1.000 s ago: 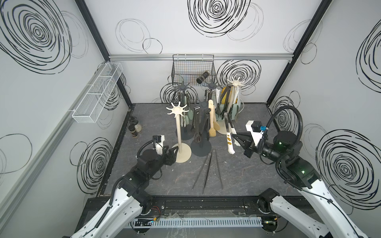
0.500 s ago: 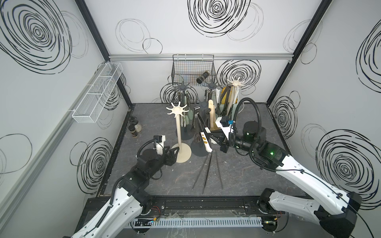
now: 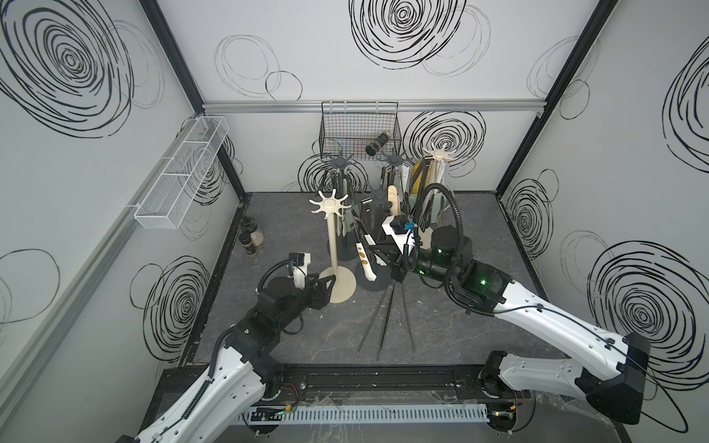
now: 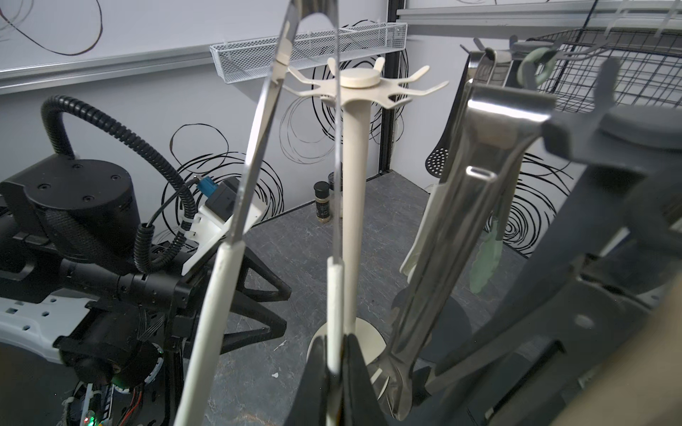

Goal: Hang food tongs on kitchen utensil racks
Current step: Hang the food tongs on the rack.

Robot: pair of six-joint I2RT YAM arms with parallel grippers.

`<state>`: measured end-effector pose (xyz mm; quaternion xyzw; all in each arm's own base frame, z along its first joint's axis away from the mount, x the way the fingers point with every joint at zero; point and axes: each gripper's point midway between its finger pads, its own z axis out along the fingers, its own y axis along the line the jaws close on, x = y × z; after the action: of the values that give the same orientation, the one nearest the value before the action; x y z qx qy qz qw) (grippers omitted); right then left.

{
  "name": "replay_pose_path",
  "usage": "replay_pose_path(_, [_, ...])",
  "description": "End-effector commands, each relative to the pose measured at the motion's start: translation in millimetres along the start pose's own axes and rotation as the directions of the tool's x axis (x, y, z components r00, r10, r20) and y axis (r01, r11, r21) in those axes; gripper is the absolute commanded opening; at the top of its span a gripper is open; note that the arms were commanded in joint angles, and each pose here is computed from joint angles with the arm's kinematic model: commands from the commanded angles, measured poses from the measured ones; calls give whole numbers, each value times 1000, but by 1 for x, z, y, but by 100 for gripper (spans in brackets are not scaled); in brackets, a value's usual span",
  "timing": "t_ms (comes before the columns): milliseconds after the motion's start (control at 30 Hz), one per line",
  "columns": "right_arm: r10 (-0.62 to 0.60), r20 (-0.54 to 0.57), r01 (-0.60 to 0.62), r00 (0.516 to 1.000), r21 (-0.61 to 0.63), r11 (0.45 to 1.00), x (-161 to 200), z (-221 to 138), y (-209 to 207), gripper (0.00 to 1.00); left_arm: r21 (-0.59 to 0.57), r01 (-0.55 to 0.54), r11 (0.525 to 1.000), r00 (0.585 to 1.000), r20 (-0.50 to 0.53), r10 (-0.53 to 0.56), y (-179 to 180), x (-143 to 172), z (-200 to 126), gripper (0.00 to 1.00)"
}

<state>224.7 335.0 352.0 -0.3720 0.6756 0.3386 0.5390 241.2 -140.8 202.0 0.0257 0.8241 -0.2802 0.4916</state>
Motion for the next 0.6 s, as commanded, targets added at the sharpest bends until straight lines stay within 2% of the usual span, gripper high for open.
replay_pose_path(0, [5, 95, -8, 995, 32, 999, -31, -2, -2, 0, 25, 17, 1000, 999, 43, -18, -4, -10, 0, 65])
replay_pose_path(333, [-2, 84, -2, 996, 48, 999, -26, 13, 8, 0, 32, 21, 999, 999, 37, -23, -4, -8, 1, 64])
replay_pose_path(567, [-1, 65, -6, 998, 106, 994, -19, 21, 4, 0, 34, 24, 999, 999, 40, -26, -4, -8, 1, 64])
